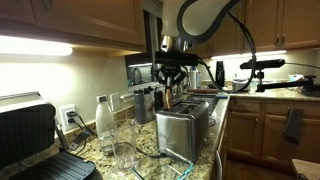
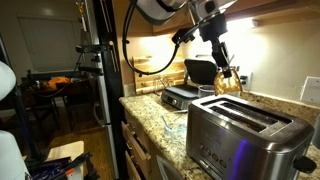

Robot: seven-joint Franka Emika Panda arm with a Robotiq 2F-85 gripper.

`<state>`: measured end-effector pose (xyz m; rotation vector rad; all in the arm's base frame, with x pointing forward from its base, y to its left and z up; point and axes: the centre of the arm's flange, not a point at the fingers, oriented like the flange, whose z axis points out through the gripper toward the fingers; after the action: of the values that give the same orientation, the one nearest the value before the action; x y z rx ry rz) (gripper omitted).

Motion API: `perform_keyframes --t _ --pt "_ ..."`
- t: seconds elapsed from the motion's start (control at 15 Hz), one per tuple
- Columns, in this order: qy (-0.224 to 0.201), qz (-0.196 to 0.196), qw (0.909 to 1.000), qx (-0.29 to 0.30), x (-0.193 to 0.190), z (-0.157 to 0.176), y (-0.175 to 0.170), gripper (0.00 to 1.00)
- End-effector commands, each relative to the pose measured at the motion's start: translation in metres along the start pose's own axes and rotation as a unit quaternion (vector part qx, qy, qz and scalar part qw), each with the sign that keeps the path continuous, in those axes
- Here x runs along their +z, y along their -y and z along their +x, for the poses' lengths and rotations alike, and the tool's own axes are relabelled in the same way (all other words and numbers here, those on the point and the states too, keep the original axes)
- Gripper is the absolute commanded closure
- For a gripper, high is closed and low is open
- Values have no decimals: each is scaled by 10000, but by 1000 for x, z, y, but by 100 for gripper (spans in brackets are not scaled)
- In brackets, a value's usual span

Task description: Place one slice of bread from the bowl in each of the two slots on the toaster

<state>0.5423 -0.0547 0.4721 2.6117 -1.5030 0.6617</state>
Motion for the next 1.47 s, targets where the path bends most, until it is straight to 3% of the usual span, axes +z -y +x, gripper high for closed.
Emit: perform_keyframes --t 0.0,0.67,1.4 --pt "-163 -111 9990 399 -11 -3 -33 93" --pt "-73 -119 9946 1030 16 -6 -53 93" --pt "-131 81 9898 1417 22 17 -67 93"
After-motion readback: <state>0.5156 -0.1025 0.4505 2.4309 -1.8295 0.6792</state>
